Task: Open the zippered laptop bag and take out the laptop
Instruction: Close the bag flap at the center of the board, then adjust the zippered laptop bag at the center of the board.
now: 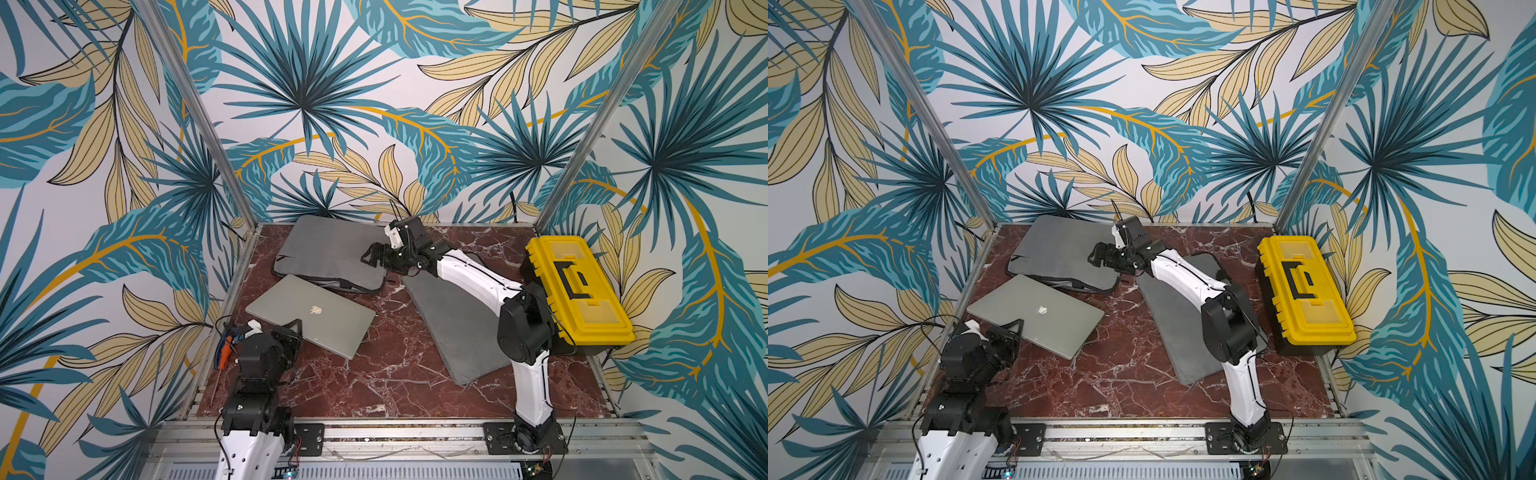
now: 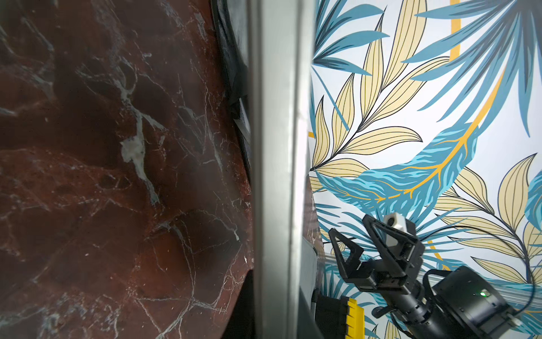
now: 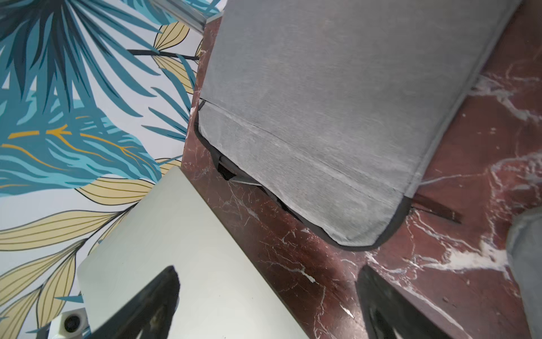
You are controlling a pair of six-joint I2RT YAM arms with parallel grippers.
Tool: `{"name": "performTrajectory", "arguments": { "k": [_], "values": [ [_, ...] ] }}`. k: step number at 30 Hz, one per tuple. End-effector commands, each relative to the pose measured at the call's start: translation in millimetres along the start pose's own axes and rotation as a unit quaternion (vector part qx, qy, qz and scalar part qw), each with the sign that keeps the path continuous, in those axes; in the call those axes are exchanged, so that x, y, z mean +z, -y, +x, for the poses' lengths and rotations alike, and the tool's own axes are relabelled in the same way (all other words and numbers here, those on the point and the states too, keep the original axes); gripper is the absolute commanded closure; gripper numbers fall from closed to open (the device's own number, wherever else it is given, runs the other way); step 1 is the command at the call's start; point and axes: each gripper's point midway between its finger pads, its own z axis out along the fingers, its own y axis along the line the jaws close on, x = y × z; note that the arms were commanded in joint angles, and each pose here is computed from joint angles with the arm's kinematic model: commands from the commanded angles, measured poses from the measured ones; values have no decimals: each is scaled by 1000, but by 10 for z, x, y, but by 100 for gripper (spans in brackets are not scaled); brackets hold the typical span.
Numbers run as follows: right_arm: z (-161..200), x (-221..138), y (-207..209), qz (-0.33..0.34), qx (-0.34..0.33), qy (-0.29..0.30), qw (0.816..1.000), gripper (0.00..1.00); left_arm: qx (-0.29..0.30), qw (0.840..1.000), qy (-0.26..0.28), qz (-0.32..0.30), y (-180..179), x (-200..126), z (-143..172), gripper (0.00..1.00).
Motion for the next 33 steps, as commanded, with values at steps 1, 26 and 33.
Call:
{"name": "performTrajectory", "arguments": {
  "k": [1,26,33],
  "values": [
    [-72,-26,-190,-73,43,19,996,9,3,983,42,176,926,-232,-198,100],
    [151,-4,107,-41,39,-17,998,18,-4,997,36,66,521,-157,-169,100],
    [226,65,268,-3,28,-37,999,18,-25,998,37,32,273,-154,-145,100]
  ]
}}
